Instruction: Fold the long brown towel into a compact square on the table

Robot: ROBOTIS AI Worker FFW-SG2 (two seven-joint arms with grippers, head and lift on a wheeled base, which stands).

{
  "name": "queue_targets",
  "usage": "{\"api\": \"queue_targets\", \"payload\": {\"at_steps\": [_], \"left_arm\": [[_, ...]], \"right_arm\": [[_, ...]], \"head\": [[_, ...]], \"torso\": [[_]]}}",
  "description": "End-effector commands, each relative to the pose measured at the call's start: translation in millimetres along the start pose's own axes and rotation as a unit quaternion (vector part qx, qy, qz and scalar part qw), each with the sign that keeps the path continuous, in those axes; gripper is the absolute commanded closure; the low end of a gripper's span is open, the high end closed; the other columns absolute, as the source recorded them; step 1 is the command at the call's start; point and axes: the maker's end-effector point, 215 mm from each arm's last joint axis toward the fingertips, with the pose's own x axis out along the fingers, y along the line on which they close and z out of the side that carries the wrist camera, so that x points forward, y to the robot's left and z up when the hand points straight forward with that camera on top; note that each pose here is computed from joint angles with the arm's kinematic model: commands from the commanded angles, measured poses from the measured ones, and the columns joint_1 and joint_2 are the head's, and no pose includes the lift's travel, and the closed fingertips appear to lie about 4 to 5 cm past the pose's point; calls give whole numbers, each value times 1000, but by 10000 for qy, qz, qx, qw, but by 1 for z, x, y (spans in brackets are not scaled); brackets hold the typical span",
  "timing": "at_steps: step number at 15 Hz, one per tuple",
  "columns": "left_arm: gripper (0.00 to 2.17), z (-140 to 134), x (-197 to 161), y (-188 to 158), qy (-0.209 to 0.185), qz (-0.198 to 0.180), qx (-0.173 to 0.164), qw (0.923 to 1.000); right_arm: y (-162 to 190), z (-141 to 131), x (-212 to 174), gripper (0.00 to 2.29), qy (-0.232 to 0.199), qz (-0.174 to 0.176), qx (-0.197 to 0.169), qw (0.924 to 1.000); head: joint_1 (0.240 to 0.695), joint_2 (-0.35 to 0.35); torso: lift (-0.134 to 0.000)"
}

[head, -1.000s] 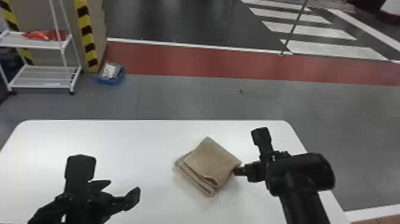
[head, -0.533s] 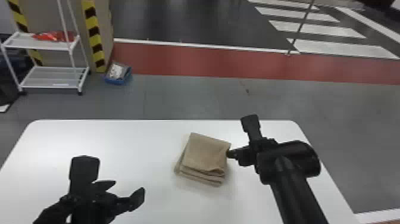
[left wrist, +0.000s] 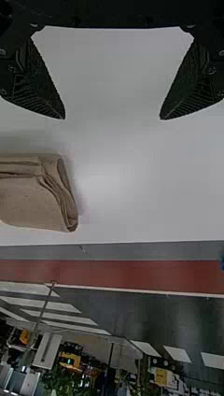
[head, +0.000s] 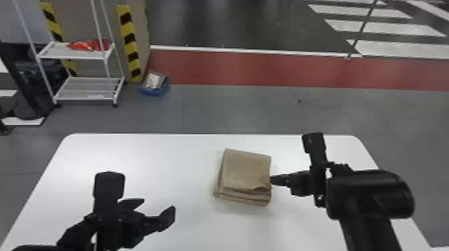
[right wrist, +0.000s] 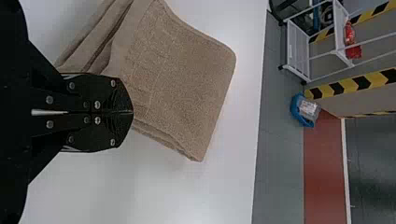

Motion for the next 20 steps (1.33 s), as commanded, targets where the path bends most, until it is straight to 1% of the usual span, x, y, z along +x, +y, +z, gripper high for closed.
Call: {"api": "queue_targets", "payload": {"at_steps": [1, 2, 3, 4, 5, 7, 9, 11, 12, 15, 16, 18, 20], "left_arm": [[147, 3, 2, -5, -21, -42, 11, 10000], [147, 3, 2, -4, -19, -39, 18, 10000], [147, 2, 2, -3, -12, -32, 12, 10000], [147, -1, 1, 0, 5, -6, -9, 10000], [147, 0, 0, 2, -21, 1, -14, 10000], [147, -1, -1, 6, -20, 34, -35, 10000], [147, -1, 0, 7, -23, 36, -42, 10000], [147, -1, 1, 8, -23, 37, -42, 10000], [147, -1, 1, 8, -23, 37, -42, 10000], [147, 1, 1, 9, -27, 41, -33, 10000], [147, 1, 1, 10, -31, 53, -43, 10000], [147, 1, 2, 10, -29, 59, -38, 10000], [147, 2, 2, 9, -35, 44, -32, 10000]], "right_arm": [[30, 25, 8, 2057, -377, 367, -127, 9985], [51, 34, 23, 2057, -565, 642, -228, 9961], [68, 36, 36, 2057, -591, 834, -260, 9944], [82, 37, 50, 2054, -603, 926, -352, 9933], [93, 33, 63, 2054, -505, 919, -512, 9932], [104, 10, 82, 2054, -98, 832, -770, 9935], [114, -2, 87, 2054, 45, 892, -883, 9921], [120, -25, 86, 2054, 311, 1020, -766, 9913], [122, -38, 85, 2054, 378, 1063, -704, 9911], [139, -55, 69, 2054, 327, 1272, -536, 9899], [148, -61, 60, 2054, 327, 1399, -470, 9885], [153, -66, 46, 2054, 245, 1433, -403, 9886], [142, -55, 28, 2054, 3, 1381, -253, 9901]], "head": [[695, -94], [695, -85], [695, -75], [695, -60], [695, -18], [695, 17], [695, 42], [695, 65], [695, 70], [695, 78], [695, 84], [695, 93], [695, 97]], "torso": [[0], [0], [0], [0], [0], [0], [0], [0], [0], [0], [0], [0], [0]]}}
